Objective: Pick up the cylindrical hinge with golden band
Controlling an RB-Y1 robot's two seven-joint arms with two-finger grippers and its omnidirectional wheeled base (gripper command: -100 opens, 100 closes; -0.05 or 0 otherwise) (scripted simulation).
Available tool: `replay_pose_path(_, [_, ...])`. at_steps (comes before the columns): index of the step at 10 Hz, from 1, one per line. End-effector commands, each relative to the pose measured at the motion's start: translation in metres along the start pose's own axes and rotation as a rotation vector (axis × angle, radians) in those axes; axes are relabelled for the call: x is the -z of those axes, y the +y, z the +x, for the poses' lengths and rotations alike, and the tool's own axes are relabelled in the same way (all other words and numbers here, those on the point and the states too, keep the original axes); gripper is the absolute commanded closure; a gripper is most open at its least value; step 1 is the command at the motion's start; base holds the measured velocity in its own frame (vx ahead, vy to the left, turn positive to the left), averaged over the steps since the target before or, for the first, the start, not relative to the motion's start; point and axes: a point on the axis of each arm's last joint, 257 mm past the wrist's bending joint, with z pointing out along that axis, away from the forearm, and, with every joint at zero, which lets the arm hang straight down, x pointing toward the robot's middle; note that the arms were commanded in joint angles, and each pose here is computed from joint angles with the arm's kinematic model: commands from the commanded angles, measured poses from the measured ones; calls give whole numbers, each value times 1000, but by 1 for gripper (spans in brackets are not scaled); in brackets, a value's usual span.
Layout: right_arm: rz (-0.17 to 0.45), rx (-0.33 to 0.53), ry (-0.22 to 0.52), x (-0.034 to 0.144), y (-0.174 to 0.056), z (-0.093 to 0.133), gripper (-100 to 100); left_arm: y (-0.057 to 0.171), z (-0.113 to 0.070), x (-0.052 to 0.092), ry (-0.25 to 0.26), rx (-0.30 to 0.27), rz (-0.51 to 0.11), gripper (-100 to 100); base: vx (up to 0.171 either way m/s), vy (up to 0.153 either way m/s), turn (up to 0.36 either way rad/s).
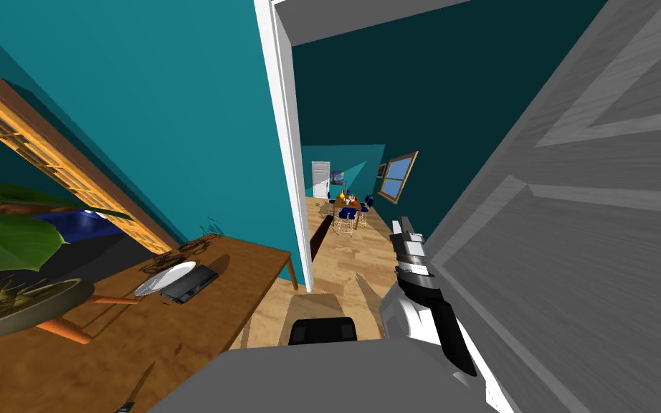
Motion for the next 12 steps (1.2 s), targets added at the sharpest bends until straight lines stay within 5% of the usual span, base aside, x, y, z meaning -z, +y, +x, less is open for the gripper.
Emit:
replay_pose_path(1, [0, 0, 0, 0, 0, 0, 0, 23, -16, -1, -27, -12, -58, -100, 34, -34, -222])
replay_pose_path(2, [0, 0, 0, 0, 0, 0, 0, 43, -31, -2, -52, -23, -106, -100, 35, -41, -275])
replay_pose_path(5, [0, 0, 0, 0, 0, 0, 0, 51, -36, -1, -62, -27, -123, -100, 22, -13, -84])
replay_pose_path(6, [0, 0, 0, 0, 0, 0, 0, 52, -37, -2, -63, -27, -125, 0, 0, 0, 0])
replay_pose_path(7, [0, 0, 0, 0, 0, 0, 0, 51, -35, -7, -63, -26, -128, -100, -2, 19, -21])
replay_pose_path(11, [0, 0, 0, 0, 0, 0, 0, 51, -32, -15, -63, -25, -134, -100, -11, 31, -22])
replay_pose_path(12, [0, 0, 0, 0, 0, 0, 0, 51, -32, -15, -63, -26, -133, 100, 0, 0, 0])
